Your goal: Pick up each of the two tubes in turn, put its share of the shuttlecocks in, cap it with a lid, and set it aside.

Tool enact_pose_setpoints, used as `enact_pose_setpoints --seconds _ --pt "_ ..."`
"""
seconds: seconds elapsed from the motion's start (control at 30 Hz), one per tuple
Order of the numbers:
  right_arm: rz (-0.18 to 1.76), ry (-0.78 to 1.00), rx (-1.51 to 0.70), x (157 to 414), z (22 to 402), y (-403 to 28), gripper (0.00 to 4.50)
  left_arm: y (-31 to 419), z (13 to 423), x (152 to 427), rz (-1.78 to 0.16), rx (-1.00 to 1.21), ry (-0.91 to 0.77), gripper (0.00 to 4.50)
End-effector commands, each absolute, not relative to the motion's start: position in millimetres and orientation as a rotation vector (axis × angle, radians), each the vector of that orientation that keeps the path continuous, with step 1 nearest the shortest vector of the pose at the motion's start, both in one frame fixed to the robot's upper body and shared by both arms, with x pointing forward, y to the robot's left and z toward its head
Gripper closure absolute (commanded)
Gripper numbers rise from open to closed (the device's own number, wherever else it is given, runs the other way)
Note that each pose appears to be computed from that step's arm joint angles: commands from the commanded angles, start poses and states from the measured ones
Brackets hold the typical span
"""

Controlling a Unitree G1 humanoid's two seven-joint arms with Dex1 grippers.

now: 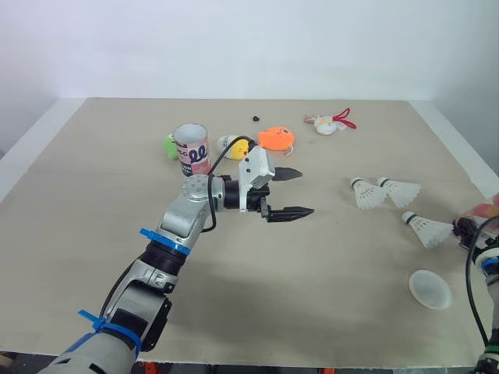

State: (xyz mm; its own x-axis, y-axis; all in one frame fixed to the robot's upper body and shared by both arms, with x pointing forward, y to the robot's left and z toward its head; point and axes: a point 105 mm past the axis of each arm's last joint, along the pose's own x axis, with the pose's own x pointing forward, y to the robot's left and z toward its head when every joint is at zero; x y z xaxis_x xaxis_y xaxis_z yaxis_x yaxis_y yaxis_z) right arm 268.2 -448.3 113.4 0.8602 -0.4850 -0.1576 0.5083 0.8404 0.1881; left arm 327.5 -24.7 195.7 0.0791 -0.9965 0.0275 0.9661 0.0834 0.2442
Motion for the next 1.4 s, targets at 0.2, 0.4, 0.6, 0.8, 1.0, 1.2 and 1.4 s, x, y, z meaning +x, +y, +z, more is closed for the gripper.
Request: enact_pose_setpoints --seconds 0.2,0.4,0.6,0.8,1.0,1.2,1.4 --pt "-0.496 0.054 0.191 250 137 -450 0.02 -19 208 332 -1.465 0.186 -0.246 0.00" --pt "-0.316 0.059 0.226 246 143 -423 0.02 -16 208 331 -1.463 0.168 -0.243 0.00" --pt "0.010 0.078 0.209 222 163 -377 0.02 0 196 322 -1.475 0.151 -0.174 0.00" --pt "0.466 0.042 0.087 212 205 -286 0.02 19 180 294 -1.483 0.103 -0.075 0.00" --pt "0.761 -0.013 0.027 233 218 -201 0.02 52 182 302 -1.234 0.019 -0.046 0.00" --pt "0.893 -0.002 0.015 258 205 -158 0.02 84 178 298 -1.009 -0.057 -0.029 0.00" --pt "1.004 0.008 0.022 277 201 -136 0.02 116 169 293 -0.740 -0.105 -0.046 0.00"
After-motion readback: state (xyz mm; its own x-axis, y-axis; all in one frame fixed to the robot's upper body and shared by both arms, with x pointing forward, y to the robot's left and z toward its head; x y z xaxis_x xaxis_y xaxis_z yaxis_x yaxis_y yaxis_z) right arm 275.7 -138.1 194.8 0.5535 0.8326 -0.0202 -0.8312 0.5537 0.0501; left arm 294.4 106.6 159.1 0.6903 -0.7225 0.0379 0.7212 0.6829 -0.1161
